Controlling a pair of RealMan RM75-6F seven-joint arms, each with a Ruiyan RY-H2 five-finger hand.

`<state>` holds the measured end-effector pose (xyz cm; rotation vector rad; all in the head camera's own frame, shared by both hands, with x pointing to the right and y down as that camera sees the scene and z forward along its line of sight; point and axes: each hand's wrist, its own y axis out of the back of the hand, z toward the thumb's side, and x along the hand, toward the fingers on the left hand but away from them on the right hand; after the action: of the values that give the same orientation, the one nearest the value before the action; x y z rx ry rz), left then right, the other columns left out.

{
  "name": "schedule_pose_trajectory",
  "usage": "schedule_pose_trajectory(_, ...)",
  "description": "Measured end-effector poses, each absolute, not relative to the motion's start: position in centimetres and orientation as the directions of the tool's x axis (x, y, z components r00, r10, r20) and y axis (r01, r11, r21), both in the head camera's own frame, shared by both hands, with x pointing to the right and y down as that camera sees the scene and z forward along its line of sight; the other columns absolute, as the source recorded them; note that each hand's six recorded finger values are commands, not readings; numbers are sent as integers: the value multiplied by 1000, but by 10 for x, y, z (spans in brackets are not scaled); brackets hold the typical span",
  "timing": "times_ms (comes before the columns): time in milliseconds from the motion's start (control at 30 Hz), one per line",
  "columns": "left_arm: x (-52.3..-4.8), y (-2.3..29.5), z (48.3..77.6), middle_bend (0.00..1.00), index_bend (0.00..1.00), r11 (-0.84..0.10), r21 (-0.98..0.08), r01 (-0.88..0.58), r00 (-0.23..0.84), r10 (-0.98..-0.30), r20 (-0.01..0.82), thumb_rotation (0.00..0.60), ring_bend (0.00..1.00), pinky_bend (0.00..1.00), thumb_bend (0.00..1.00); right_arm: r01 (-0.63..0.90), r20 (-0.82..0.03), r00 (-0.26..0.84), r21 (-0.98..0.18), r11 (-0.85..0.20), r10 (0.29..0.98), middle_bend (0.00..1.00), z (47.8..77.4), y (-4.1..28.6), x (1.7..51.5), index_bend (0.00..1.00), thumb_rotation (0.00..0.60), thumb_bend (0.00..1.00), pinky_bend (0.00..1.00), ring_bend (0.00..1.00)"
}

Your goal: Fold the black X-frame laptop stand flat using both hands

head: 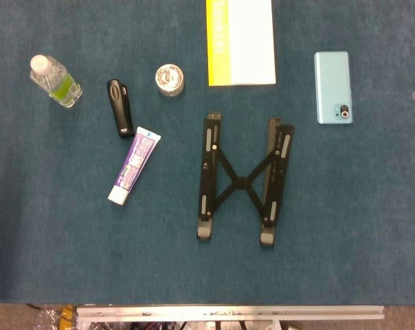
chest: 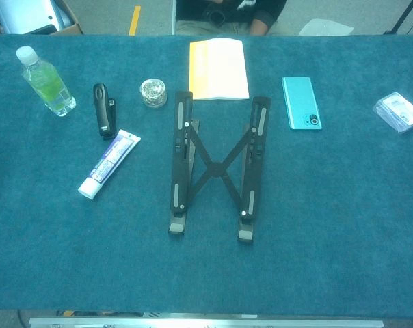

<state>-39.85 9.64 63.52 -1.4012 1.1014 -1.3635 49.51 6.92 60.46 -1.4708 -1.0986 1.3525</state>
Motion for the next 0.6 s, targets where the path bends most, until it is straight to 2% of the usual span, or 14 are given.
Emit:
schedule_pose_trajectory(333,-396,99,634,366,371,-230,-973,-23,12,-973,230,600,310,257,473,99,-286,46,-952,-289,957,334,607,71,493,211,501,422,62,162)
schedule_pose_trajectory(600,-393,91,630,366,371,-232,-973,-18,17,-973,231,600,310,257,472,286,-353,106,-885,-368,930,327,612,69,468,211,502,422,62,162)
